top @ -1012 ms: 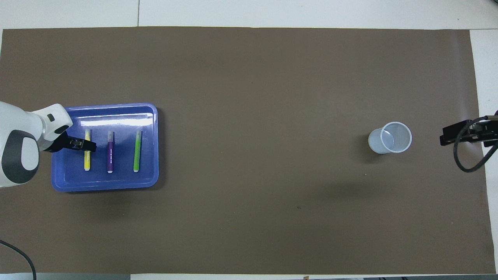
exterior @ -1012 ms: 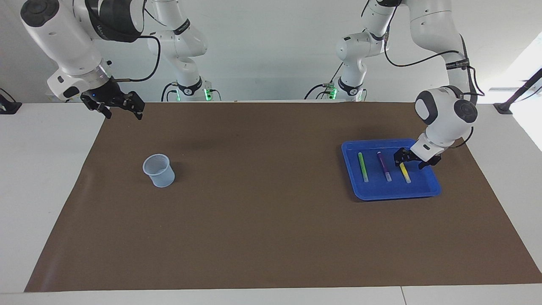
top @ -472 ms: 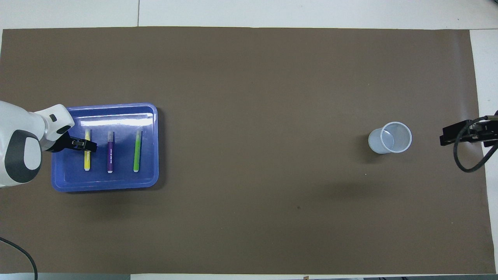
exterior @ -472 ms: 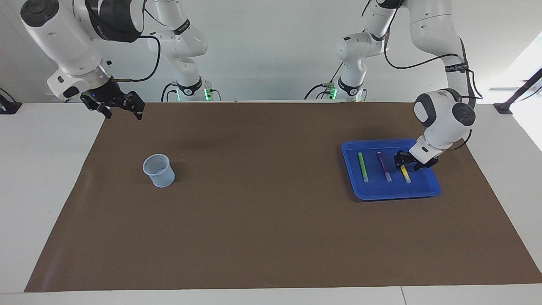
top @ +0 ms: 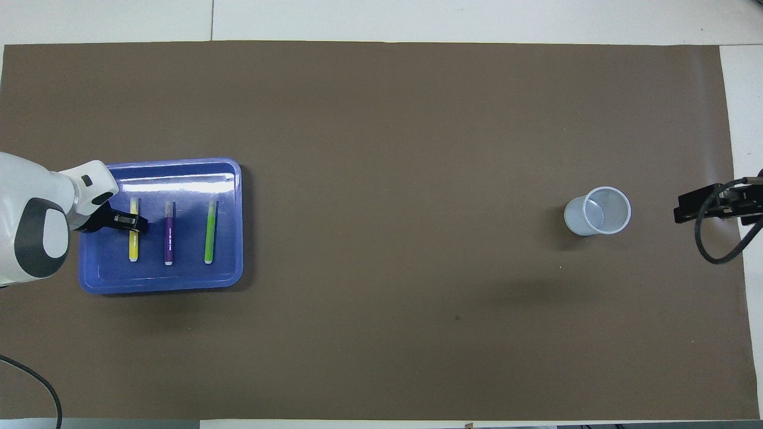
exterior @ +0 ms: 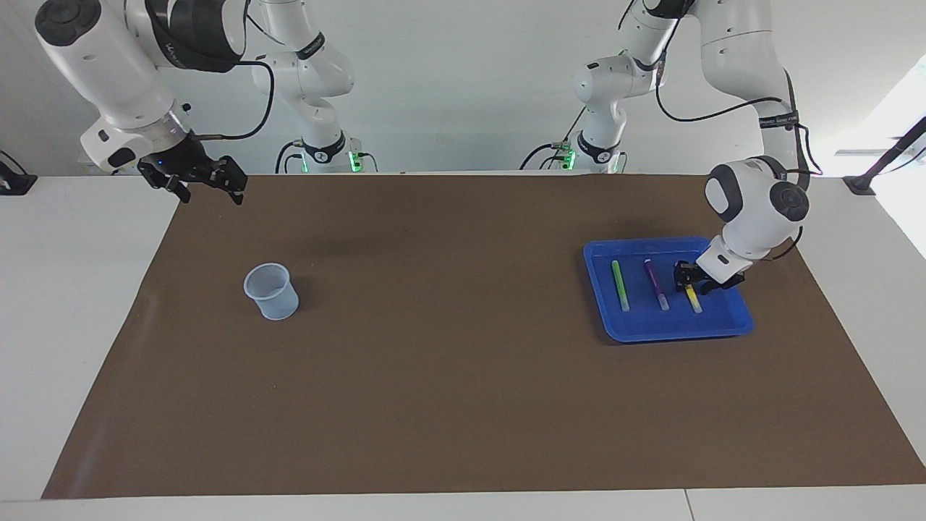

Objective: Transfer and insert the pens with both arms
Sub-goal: 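Reach the left gripper down and grasp the yellow pen in the tray, then lift the yellow pen with the left gripper while the right gripper approaches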

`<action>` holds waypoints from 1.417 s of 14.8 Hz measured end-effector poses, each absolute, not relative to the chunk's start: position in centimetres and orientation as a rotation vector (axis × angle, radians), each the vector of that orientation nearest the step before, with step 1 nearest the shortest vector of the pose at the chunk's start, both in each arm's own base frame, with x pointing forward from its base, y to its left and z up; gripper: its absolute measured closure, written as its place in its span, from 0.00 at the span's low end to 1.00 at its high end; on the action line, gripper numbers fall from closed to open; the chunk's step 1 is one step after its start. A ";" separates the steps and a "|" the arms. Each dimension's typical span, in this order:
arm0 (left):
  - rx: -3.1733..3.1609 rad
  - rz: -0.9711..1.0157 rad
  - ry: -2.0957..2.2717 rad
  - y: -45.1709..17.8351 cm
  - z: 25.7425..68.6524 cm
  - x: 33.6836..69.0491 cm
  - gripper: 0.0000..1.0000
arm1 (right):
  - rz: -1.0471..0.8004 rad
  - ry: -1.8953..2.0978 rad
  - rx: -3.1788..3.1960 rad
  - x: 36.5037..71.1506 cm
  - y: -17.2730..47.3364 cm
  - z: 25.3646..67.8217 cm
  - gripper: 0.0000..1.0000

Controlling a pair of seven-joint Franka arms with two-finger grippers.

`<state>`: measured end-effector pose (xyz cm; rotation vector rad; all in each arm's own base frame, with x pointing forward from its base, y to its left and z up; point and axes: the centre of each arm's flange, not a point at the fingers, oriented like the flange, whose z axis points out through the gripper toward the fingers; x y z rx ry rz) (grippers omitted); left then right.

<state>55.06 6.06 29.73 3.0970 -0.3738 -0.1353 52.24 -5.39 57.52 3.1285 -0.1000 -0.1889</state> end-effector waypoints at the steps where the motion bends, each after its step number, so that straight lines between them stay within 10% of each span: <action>1: 3.099 -0.133 -0.374 6.1 29.8 55.1 0.48 | -0.189 -0.100 3.129 52.2 -5.4 57.5 0.00; 6: 3.102 -0.126 -0.374 6.2 30.1 55.3 0.83 | -0.189 -0.100 3.129 52.2 -5.4 57.5 0.00; 13: 3.101 -0.189 -0.303 6.2 32.8 56.6 0.83 | -0.189 -0.100 3.129 52.2 -5.4 57.5 0.00; 21: 3.053 -0.286 0.265 -3.1 46.0 60.2 0.83 | -0.189 -0.100 3.129 52.2 -5.4 57.5 0.00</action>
